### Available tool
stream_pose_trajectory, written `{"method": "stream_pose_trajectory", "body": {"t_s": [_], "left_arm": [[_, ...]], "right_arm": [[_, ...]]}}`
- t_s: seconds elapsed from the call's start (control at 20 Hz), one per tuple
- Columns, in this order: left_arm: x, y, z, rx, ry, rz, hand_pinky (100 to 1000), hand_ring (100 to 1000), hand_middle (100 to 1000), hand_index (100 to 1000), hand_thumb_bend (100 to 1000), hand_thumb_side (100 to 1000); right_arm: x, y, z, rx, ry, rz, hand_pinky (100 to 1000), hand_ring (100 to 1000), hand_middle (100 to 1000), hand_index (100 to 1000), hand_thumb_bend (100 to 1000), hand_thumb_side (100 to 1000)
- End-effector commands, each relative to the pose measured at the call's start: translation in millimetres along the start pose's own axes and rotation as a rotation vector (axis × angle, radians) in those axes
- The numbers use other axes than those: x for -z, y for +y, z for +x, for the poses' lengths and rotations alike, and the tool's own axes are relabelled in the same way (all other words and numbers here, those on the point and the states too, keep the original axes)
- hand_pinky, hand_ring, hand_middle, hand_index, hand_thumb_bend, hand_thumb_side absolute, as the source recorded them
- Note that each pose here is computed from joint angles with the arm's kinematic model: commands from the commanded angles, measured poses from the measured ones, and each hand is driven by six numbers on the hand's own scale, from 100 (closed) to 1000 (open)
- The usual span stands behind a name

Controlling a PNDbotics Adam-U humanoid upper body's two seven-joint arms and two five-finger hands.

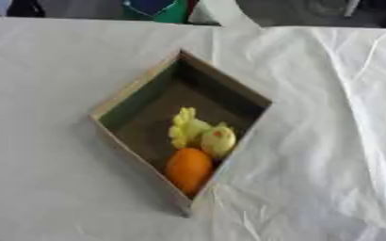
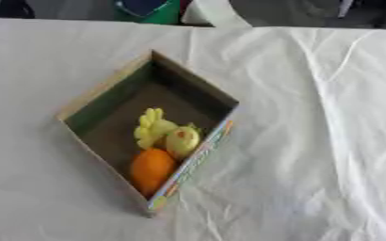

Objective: Pick up objects on the table and place them in the box.

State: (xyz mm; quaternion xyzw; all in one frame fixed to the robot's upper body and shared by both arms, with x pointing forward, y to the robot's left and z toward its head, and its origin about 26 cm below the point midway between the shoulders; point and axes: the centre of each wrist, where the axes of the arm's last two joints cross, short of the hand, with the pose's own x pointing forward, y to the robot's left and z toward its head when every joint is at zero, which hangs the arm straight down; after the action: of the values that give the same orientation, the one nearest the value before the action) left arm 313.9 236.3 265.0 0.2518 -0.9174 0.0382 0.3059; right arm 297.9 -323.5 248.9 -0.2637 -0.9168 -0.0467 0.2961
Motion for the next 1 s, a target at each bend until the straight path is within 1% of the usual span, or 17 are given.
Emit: {"method": "stream_pose_trajectory", "body": {"t_s": [0.05, 0.25, 0.5, 0.7, 1.0], "left_arm": [[-2.6, 14.5, -5.1, -0.073, -0.021, 0.086, 452, 669, 638, 820, 125, 1000], [-19.5, 17.9, -17.8, -0.132, -0.001, 0.09, 454, 662, 632, 820, 136, 1000], [-33.6, 20.7, -27.3, -0.193, 0.022, 0.115, 458, 654, 621, 810, 146, 1000], [-37.9, 22.5, -30.5, -0.205, 0.044, 0.144, 455, 649, 617, 806, 145, 1000], [-40.2, 22.9, -32.0, -0.205, 0.055, 0.168, 451, 642, 612, 800, 142, 1000]], "right_arm": [[5.5, -3.1, 7.5, 0.016, -0.048, -0.011, 703, 553, 473, 709, 100, 480], [5.5, -2.3, 7.7, 0.04, -0.069, -0.011, 701, 560, 483, 713, 100, 491], [4.8, -2.7, 7.0, 0.061, -0.086, -0.019, 700, 563, 487, 716, 100, 499], [4.6, -2.3, 7.0, 0.071, -0.093, -0.018, 699, 563, 486, 716, 100, 500], [4.8, -2.4, 7.1, 0.073, -0.098, -0.015, 699, 563, 485, 716, 100, 501]]}}
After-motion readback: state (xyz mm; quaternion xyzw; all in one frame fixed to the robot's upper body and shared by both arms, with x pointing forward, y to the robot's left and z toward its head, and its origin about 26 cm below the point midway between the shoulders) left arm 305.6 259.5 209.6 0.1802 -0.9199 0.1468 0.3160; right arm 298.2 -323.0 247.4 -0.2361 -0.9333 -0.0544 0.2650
